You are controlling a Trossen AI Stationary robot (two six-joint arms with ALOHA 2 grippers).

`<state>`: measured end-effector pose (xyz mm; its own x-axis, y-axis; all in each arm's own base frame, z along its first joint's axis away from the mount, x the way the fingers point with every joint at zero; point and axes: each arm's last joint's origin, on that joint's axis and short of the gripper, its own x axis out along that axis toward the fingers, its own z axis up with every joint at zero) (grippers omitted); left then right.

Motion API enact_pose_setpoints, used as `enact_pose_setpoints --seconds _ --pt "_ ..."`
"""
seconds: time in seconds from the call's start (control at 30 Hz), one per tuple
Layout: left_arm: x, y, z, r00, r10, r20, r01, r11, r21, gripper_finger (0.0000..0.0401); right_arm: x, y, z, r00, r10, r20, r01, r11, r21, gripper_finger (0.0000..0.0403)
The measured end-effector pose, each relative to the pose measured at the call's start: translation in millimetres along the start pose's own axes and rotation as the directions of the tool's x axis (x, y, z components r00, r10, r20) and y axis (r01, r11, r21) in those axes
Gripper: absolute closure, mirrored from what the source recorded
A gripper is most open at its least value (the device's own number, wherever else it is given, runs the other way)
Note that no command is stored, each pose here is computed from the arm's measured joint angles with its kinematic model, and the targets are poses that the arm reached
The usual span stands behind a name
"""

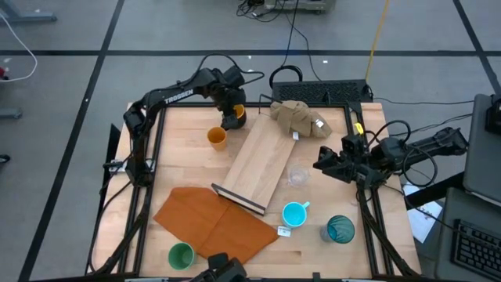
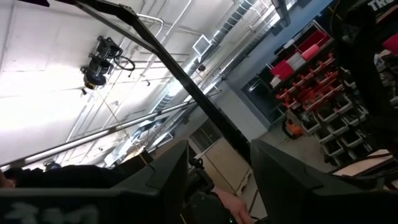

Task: Stack small to large cups/mugs on shelf
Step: Put the black mug on the shelf

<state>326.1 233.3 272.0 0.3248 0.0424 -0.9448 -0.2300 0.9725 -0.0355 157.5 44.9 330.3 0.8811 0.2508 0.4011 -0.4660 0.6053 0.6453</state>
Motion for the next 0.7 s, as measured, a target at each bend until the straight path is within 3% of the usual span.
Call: enact_pose_setpoints --seconds 0.7 --pt "14 -4 4 0.999 0.022 -0.028 -0.022 1.0 -0.007 0.027 1 4 -2 1.0 0.021 0.014 -0.021 1.0 0.006 0.0236"
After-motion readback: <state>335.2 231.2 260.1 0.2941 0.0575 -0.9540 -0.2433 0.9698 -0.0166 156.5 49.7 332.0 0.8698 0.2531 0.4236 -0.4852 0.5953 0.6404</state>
